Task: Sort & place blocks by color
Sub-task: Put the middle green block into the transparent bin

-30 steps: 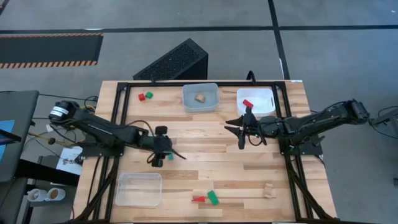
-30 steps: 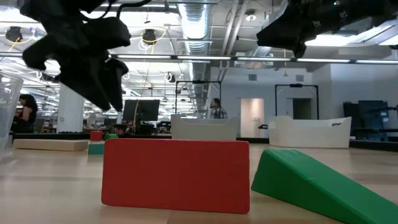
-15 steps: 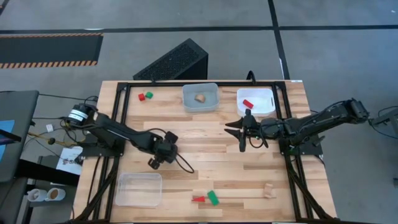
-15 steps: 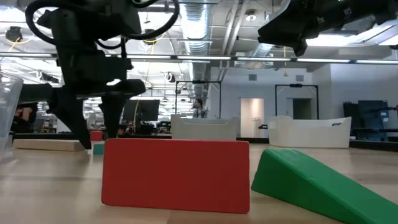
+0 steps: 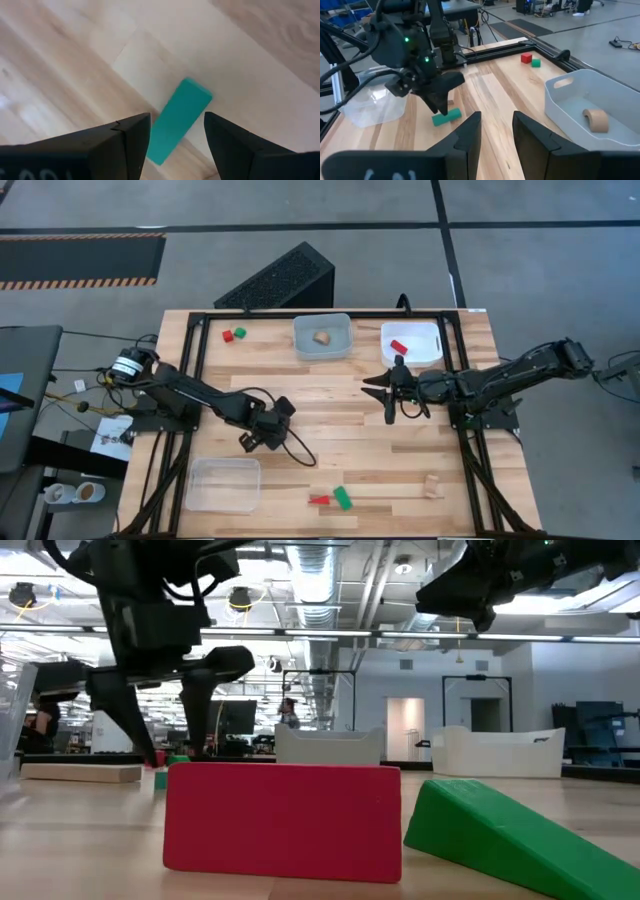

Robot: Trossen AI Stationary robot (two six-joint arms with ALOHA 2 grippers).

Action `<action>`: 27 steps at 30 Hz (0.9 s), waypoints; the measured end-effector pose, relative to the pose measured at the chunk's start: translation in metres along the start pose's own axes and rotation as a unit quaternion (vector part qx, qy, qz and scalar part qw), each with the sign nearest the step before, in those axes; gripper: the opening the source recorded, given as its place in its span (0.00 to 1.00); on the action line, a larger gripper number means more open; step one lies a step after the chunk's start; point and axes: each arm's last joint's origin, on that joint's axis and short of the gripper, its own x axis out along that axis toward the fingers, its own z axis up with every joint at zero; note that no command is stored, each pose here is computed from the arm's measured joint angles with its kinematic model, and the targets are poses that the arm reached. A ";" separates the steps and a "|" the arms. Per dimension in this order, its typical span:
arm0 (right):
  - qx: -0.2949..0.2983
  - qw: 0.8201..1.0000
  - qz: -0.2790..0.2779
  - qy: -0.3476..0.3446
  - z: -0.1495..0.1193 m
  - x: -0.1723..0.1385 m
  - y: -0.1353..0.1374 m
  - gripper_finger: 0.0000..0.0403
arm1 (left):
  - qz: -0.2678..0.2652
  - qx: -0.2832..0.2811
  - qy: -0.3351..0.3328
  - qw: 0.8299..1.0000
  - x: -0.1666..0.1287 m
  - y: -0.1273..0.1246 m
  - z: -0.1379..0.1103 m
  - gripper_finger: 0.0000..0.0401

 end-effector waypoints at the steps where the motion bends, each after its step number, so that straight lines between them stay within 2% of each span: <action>1: 0.000 1.000 0.000 0.000 0.000 0.000 0.000 0.33 | -0.005 0.005 0.000 1.000 0.002 0.000 0.000 0.44; 10: 0.002 1.000 0.000 -0.001 0.000 0.000 0.000 0.33 | -0.034 0.062 0.014 0.997 0.027 -0.002 0.005 0.44; 15: 0.001 1.000 0.000 -0.001 0.000 0.000 0.000 0.33 | -0.054 0.061 0.035 0.996 0.029 0.002 0.009 0.42; 18: 0.001 1.000 -0.001 0.001 0.000 0.000 0.000 0.33 | -0.060 0.036 0.036 0.997 0.024 0.007 0.010 0.34; 23: 0.000 1.000 -0.001 0.003 -0.001 0.000 0.000 0.33 | -0.079 0.008 0.028 0.996 0.020 0.014 0.011 0.08; 25: 0.000 1.000 -0.001 0.003 -0.001 0.000 0.000 0.33 | -0.074 -0.008 0.022 0.997 0.019 0.019 0.013 0.05; 27: 0.000 1.000 -0.001 0.003 -0.001 0.000 0.000 0.33 | -0.063 -0.018 0.057 0.996 0.010 0.024 0.014 0.06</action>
